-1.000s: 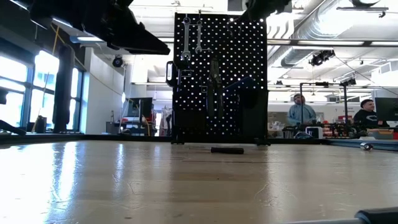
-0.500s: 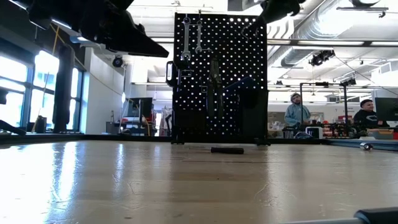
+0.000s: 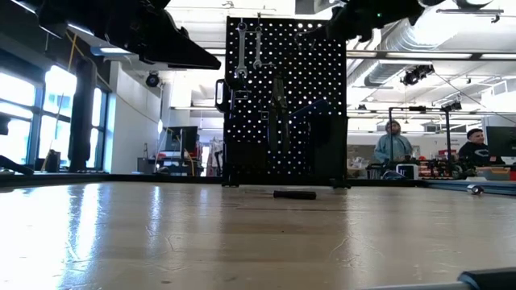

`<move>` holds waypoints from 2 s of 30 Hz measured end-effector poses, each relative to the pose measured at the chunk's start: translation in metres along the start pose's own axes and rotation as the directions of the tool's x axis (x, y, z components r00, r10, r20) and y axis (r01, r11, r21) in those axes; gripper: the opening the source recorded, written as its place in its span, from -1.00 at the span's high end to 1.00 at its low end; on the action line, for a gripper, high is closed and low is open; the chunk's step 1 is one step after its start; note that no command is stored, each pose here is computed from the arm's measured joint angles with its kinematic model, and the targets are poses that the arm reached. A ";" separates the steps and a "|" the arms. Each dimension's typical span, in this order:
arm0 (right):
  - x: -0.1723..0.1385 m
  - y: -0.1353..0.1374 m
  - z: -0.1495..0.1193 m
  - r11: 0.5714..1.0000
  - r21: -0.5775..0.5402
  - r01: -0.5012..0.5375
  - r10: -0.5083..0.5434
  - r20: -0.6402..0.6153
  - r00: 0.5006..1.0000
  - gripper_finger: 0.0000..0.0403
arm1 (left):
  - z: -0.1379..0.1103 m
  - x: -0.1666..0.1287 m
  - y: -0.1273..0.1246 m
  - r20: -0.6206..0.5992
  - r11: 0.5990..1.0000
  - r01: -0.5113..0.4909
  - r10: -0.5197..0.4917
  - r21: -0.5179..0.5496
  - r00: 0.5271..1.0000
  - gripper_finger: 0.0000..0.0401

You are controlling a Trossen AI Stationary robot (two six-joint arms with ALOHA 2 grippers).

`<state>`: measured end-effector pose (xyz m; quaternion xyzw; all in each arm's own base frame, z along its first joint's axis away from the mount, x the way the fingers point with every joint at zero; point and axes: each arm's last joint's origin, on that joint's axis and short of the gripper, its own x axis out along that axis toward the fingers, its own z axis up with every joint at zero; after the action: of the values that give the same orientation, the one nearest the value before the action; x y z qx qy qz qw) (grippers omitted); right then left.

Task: Hang tools onto peg board
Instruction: Hang the binder clip on the pegboard

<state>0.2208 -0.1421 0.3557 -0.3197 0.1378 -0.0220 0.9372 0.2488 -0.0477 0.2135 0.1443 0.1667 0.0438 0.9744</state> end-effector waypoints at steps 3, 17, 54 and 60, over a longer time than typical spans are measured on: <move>0.002 -0.004 0.003 0.998 -0.060 0.026 -0.025 0.027 0.999 1.00 | 0.000 0.000 0.000 -0.001 1.000 0.000 0.000 -0.003 1.000 0.08; 0.001 -0.026 -0.016 0.997 -0.023 0.072 -0.071 0.060 0.996 1.00 | -0.003 0.004 0.012 -0.012 1.000 -0.018 0.018 -0.009 1.000 0.08; -0.026 -0.058 0.010 0.995 0.050 0.081 -0.082 0.036 0.996 1.00 | -0.005 0.006 0.019 -0.019 1.000 -0.017 0.017 -0.008 1.000 0.08; -0.023 -0.052 0.010 0.998 0.050 0.044 -0.044 0.007 0.999 1.00 | -0.007 0.006 0.018 -0.016 1.000 -0.003 0.003 -0.009 1.000 0.08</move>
<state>0.2039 -0.1742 0.4002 -0.2992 0.1264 -0.0449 0.9447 0.2512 -0.0281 0.2107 0.1400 0.1742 0.0473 0.9736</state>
